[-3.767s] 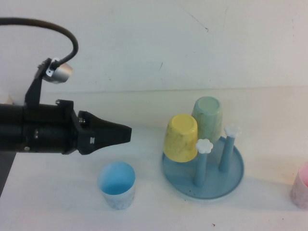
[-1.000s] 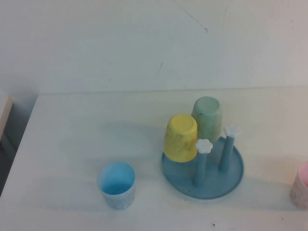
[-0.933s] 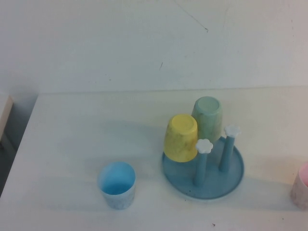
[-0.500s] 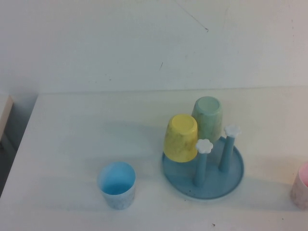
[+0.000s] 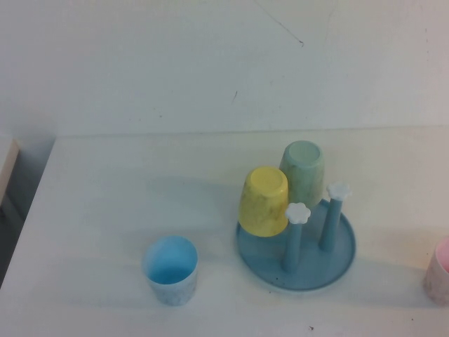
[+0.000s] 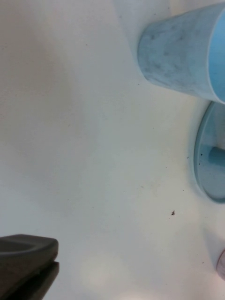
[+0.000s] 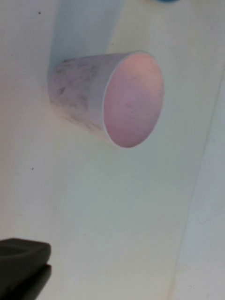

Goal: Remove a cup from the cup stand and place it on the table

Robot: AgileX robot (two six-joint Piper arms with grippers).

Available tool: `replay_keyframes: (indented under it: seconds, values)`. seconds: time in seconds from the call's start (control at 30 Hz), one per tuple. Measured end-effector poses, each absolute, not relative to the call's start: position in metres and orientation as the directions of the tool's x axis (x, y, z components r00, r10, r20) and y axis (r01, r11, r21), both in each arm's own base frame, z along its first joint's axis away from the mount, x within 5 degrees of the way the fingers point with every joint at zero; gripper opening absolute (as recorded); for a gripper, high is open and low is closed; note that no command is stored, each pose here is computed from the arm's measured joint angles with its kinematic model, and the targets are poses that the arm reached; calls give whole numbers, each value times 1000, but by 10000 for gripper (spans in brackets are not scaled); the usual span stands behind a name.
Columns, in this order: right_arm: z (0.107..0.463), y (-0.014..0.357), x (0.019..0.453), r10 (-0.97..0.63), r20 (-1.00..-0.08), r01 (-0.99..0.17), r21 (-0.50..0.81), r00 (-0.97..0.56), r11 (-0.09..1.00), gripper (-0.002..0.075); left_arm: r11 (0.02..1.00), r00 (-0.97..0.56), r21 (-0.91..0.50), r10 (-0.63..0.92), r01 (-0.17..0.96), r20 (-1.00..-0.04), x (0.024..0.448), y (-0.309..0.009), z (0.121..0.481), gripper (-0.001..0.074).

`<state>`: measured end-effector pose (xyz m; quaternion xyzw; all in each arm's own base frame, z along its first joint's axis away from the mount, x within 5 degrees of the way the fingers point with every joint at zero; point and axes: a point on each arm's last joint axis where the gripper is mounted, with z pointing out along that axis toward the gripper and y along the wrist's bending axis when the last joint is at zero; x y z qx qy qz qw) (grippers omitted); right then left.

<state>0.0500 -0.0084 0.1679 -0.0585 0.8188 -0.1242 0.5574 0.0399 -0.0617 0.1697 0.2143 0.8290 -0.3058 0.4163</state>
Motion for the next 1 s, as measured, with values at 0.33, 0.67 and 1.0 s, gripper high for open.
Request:
replay_keyframes:
  seconds: [0.33,0.67,1.0]
  values:
    - [168,-8,50,-234,-898,43,-269,-372,962,-1,767,-511,-268,89,583,-855,44,-57,171,-2]
    - [168,-8,50,-235,-898,41,-268,-371,963,-1,959,-377,-243,-174,143,-910,50,-19,172,-2]
    - [167,-8,50,-234,-898,40,-268,-373,963,-1,993,-287,-97,-114,-74,-951,52,1,174,-2]
